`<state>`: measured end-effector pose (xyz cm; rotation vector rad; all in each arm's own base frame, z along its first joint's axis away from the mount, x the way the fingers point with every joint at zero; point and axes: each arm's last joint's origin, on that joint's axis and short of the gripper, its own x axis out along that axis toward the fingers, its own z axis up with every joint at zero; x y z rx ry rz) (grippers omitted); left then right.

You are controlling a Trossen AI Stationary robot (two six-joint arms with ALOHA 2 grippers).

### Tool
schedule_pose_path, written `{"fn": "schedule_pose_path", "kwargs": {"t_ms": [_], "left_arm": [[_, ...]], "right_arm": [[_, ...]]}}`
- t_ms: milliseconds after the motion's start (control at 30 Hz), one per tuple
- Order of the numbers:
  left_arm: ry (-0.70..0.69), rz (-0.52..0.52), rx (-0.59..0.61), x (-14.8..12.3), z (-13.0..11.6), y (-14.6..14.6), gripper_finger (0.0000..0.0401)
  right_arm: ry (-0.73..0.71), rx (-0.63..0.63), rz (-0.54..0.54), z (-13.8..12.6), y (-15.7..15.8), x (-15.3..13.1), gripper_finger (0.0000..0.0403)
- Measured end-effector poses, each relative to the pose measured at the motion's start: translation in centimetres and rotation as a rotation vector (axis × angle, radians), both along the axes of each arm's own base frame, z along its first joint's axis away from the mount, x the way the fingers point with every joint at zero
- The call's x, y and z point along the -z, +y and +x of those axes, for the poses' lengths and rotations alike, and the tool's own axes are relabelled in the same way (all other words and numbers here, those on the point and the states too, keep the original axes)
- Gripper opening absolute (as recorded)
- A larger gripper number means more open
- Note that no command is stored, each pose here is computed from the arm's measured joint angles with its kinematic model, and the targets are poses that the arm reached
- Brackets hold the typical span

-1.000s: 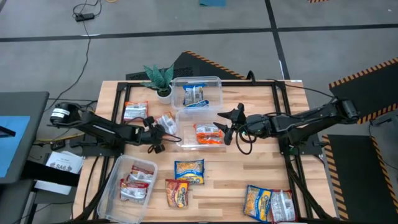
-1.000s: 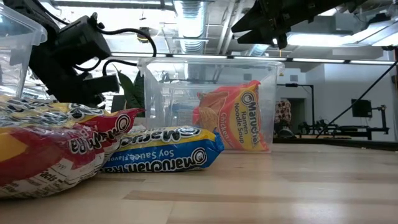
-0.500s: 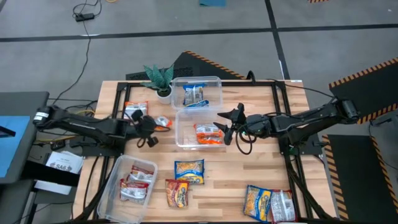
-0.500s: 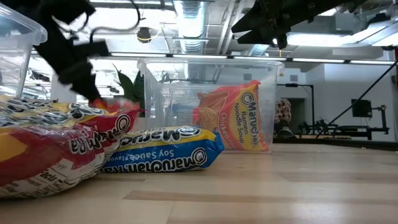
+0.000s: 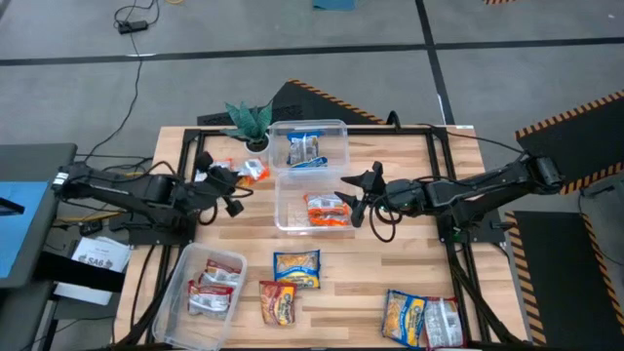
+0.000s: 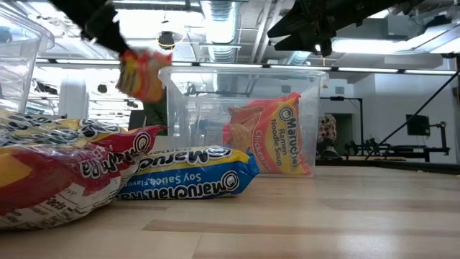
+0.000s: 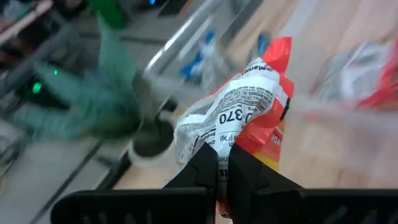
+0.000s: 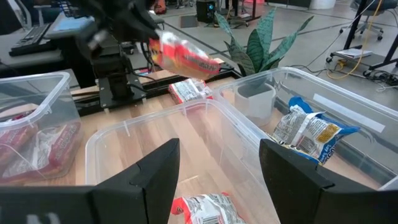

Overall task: Sort Maruchan noodles
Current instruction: Put the orange noodle pack into the middle transparent bin

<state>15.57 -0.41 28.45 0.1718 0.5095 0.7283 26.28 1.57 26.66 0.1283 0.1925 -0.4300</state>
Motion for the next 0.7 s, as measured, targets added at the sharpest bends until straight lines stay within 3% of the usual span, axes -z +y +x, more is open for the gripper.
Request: {"fn": "schedule_pose_path", "kwargs": {"t_ms": [200,400,700], "left_arm": [[-0.121,0.079,0.215,-1.9,2.9,-2.0,0.0000],[-0.202,0.106,0.408,-1.7,6.4,-3.8,0.0000],[-0.130,0.097,0.378,1.8,10.5,-3.7,0.0004]], "right_arm": [[0.000,0.000,-0.001,0.0,0.0,0.0,0.0244],[0.000,0.000,-0.001,0.0,0.0,0.0,0.0244],[-0.001,0.000,0.000,0.0,0.0,0.0,0.0244]]}}
